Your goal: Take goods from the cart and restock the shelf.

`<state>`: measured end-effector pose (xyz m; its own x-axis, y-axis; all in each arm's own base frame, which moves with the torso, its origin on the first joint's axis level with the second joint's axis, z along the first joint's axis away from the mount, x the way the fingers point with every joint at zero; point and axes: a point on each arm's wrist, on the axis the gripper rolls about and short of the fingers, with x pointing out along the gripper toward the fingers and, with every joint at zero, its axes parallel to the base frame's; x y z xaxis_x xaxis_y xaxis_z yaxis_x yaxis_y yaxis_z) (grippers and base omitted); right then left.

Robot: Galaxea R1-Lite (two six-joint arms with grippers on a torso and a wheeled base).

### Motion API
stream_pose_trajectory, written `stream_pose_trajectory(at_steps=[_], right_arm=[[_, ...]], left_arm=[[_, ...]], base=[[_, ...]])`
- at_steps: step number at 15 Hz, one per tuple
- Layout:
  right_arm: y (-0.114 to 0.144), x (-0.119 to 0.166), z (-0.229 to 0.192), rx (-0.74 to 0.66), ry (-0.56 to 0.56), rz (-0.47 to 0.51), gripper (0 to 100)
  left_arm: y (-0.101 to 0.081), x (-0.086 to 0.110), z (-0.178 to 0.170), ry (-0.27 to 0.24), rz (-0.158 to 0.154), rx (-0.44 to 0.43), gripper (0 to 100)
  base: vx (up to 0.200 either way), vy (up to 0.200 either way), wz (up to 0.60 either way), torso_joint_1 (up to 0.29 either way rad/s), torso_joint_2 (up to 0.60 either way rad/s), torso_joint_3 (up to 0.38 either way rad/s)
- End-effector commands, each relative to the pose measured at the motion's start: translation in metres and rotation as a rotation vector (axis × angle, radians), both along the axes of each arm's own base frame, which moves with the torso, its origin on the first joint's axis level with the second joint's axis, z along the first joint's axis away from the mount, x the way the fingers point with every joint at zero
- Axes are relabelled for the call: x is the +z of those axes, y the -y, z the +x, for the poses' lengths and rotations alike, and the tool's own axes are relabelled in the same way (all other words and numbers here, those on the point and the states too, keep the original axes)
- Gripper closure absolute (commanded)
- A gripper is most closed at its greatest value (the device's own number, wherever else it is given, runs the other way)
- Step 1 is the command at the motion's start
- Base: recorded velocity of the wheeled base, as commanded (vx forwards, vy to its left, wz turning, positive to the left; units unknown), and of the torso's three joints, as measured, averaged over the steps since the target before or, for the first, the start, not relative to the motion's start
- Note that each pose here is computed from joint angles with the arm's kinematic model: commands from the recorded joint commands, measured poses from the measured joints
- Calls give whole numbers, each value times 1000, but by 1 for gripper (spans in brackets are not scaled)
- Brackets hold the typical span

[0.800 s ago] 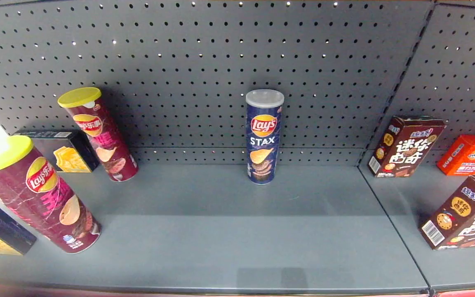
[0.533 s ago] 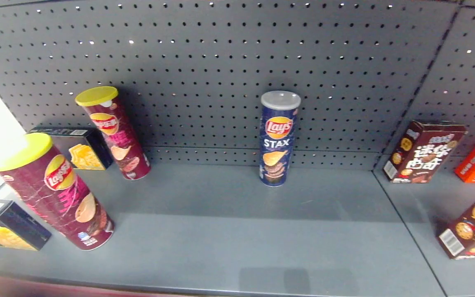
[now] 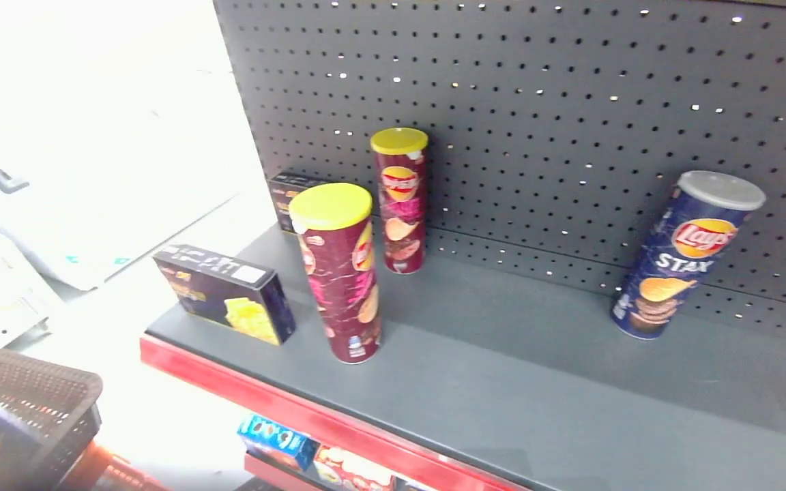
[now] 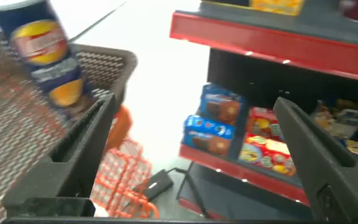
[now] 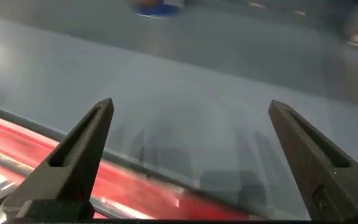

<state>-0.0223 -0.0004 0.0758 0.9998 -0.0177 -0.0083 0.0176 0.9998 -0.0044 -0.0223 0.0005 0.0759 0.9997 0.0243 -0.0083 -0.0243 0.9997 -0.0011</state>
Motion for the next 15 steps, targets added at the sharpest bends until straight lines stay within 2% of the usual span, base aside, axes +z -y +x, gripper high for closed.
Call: stream_pose_trajectory(at_steps=[1,12,15], right_arm=[[0,0,0,-1,1,0,0],[0,0,0,-1,-1,0,0],[0,0,0,-1,-1,0,0]], left_arm=[[0,0,0,1,0,0,0],[0,0,0,1,0,0,0],[0,0,0,-3,3,2,0]], base=[[0,0,600,12,2,-2],[0,0,600,3,3,0],[0,0,0,0,0,0]])
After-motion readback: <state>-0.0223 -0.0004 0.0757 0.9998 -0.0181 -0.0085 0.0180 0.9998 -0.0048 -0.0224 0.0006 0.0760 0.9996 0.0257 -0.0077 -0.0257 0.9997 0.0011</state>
